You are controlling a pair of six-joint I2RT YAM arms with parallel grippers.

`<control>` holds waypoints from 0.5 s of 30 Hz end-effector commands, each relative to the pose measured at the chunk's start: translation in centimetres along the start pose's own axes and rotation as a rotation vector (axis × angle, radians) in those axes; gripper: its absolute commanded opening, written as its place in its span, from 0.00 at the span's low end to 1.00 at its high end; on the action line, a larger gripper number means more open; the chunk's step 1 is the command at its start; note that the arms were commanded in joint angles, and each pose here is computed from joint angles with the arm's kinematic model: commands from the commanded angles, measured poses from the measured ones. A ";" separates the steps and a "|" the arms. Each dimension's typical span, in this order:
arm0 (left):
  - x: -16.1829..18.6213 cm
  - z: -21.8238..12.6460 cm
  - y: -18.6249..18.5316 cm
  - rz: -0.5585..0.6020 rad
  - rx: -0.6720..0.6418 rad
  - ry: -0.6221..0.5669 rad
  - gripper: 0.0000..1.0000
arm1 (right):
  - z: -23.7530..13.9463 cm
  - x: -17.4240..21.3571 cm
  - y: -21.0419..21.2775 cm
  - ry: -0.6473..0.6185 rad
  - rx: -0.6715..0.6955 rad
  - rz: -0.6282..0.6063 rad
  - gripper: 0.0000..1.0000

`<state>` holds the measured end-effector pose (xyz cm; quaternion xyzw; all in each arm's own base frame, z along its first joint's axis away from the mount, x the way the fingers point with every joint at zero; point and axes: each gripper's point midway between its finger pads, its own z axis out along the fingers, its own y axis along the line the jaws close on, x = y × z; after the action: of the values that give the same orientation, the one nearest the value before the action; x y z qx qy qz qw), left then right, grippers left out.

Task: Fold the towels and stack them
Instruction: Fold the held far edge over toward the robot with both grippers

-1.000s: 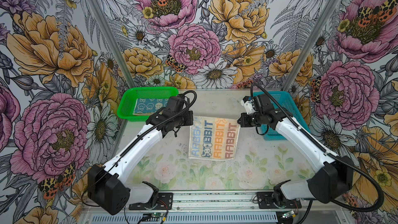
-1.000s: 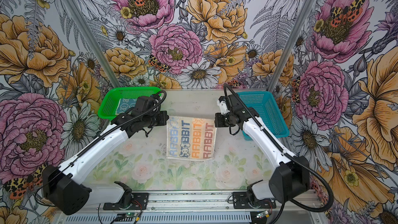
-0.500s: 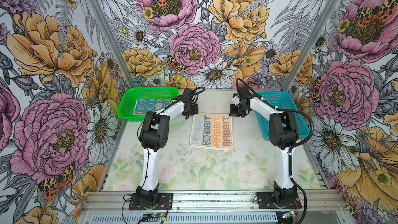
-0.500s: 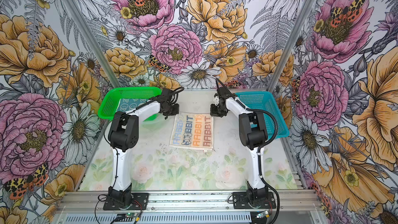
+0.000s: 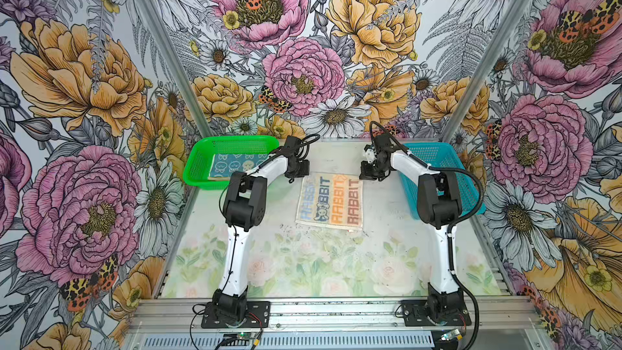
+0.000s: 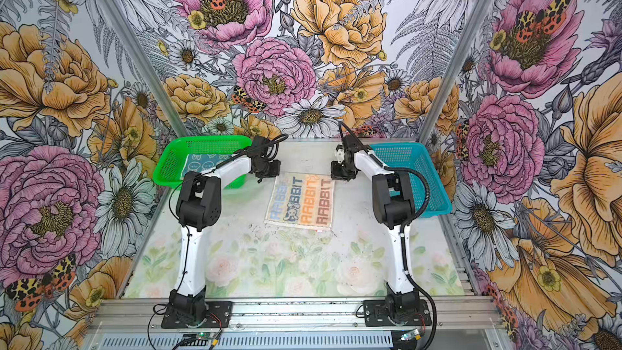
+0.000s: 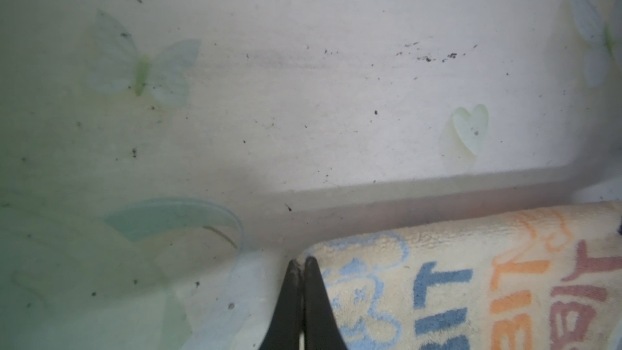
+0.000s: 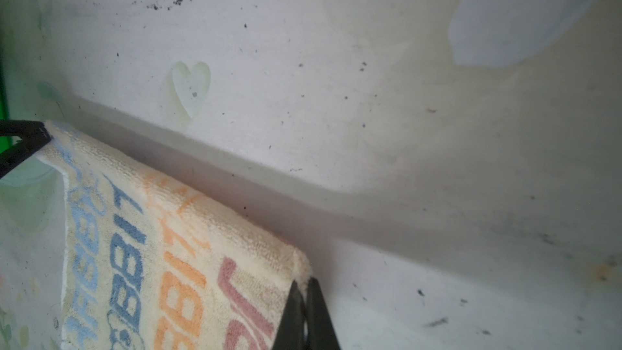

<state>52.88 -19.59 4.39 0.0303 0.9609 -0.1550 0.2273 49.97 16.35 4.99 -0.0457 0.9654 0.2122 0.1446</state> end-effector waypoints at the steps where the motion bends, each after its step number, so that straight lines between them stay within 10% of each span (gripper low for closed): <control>1: -0.7 -2.6 0.4 0.014 0.000 -0.033 0.00 | -3.0 -0.3 1.9 -0.044 -0.017 -0.060 0.00; 15: 2.8 -5.2 1.5 -0.007 -0.038 0.003 0.00 | -3.8 4.4 2.0 0.003 -0.010 -0.060 0.00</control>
<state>48.41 -18.28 6.12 0.0307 0.9645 -0.1534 0.2127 44.67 17.13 6.07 -0.0715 0.9639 0.2231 0.1270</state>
